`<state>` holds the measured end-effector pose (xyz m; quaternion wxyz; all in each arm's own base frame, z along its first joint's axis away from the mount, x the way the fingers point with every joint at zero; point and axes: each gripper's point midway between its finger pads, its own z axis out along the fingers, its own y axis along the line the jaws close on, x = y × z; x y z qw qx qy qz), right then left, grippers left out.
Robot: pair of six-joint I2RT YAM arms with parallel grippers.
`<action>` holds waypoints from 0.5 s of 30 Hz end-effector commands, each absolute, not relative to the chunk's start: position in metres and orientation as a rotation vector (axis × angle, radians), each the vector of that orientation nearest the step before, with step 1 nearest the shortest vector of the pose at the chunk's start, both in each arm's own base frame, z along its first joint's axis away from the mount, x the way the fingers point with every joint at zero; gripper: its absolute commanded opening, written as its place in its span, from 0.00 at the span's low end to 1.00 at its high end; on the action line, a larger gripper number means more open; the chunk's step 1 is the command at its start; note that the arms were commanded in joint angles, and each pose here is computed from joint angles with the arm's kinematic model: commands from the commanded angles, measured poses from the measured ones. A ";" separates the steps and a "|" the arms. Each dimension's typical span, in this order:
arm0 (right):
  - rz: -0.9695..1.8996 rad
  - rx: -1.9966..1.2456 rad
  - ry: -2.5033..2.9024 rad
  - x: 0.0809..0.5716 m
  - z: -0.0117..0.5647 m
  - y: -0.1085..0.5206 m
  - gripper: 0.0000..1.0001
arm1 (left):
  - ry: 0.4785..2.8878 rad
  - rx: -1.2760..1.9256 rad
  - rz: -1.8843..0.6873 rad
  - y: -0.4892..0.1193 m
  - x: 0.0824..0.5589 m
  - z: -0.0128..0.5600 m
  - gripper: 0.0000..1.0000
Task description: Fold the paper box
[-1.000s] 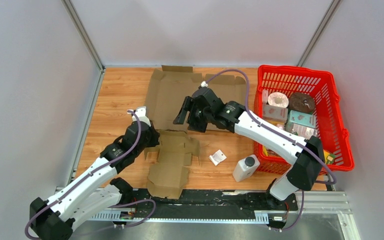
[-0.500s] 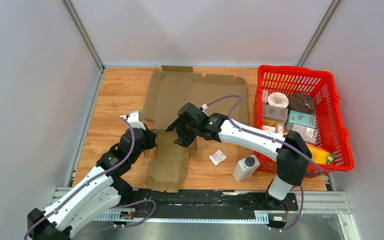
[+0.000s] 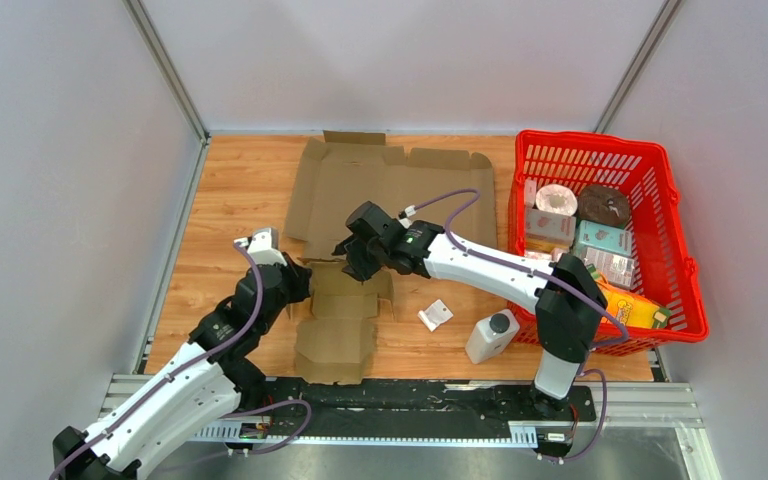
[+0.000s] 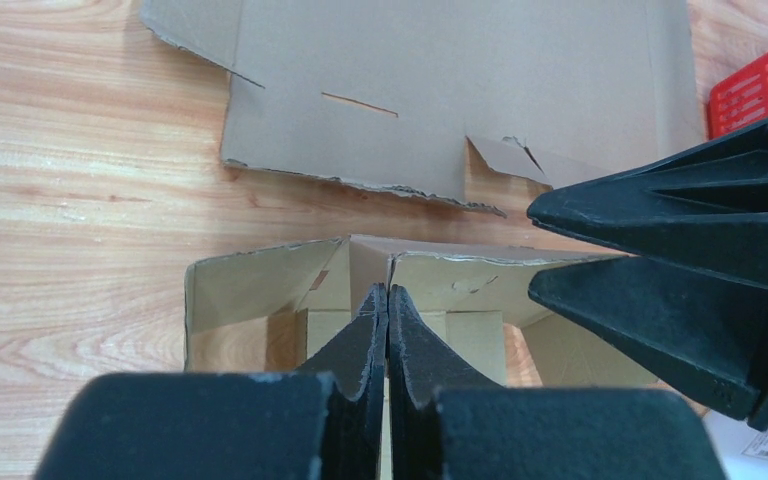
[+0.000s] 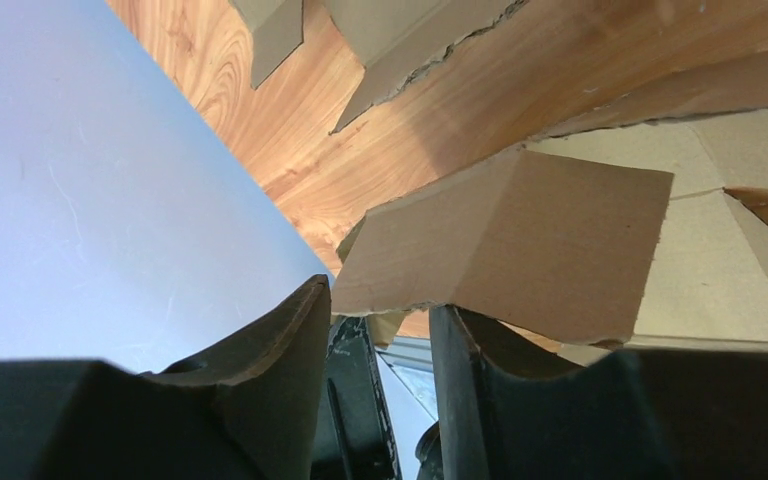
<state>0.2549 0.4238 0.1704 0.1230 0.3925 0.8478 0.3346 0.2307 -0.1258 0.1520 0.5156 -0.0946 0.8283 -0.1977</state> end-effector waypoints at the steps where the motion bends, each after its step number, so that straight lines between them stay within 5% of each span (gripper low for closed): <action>1: 0.995 1.184 2.412 0.268 0.177 0.432 0.42 | 1.940 -0.243 -0.502 -0.127 0.233 0.161 0.03; 12: 1.025 1.165 2.387 0.270 0.175 0.429 0.15 | 1.926 -0.202 -0.540 -0.131 0.228 0.162 0.09; 15: 1.056 1.126 2.383 0.271 0.175 0.429 0.06 | 1.935 -0.158 -0.588 -0.138 0.223 0.164 0.29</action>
